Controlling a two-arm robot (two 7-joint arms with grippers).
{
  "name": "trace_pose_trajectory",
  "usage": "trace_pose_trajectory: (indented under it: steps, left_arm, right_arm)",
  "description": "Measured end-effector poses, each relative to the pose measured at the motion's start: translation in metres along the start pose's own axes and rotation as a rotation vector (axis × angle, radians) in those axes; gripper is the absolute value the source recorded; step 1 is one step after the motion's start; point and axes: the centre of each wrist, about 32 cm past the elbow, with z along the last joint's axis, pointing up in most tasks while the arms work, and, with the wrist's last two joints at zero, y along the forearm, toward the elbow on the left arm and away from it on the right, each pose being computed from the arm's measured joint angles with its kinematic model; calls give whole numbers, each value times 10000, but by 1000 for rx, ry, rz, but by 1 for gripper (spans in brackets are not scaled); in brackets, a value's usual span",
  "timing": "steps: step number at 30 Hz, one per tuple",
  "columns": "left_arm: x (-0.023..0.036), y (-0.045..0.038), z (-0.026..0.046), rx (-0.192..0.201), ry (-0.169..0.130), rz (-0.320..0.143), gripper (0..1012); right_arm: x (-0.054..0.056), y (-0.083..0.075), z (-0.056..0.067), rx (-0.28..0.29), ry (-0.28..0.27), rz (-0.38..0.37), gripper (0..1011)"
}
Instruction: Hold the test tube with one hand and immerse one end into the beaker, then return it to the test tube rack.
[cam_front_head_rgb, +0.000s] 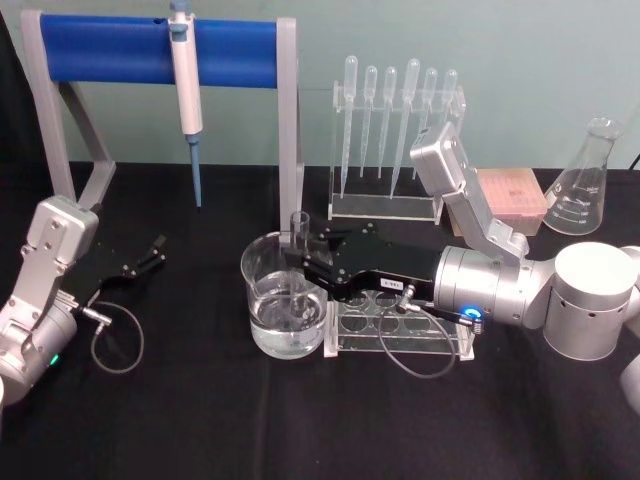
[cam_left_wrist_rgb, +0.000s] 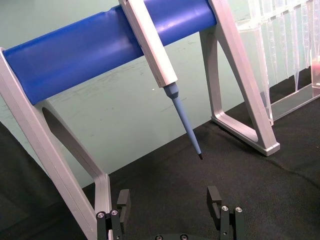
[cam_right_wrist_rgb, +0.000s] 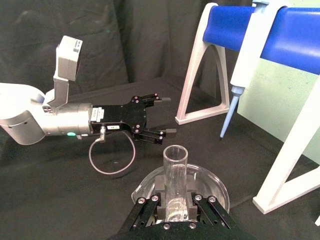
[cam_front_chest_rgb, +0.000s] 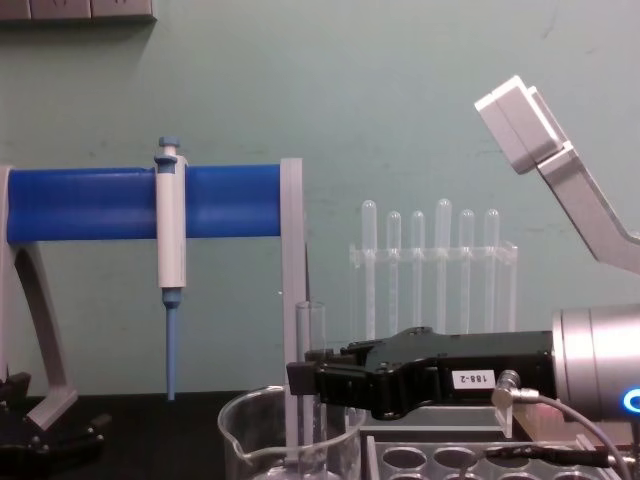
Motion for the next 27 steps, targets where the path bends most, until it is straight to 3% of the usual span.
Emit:
trace_pose_trajectory:
  steps: [27]
  left_arm:
    - [0, 0, 0, 0, 0, 0, 1000]
  right_arm:
    - [0, 1, 2, 1, -1, 0, 222]
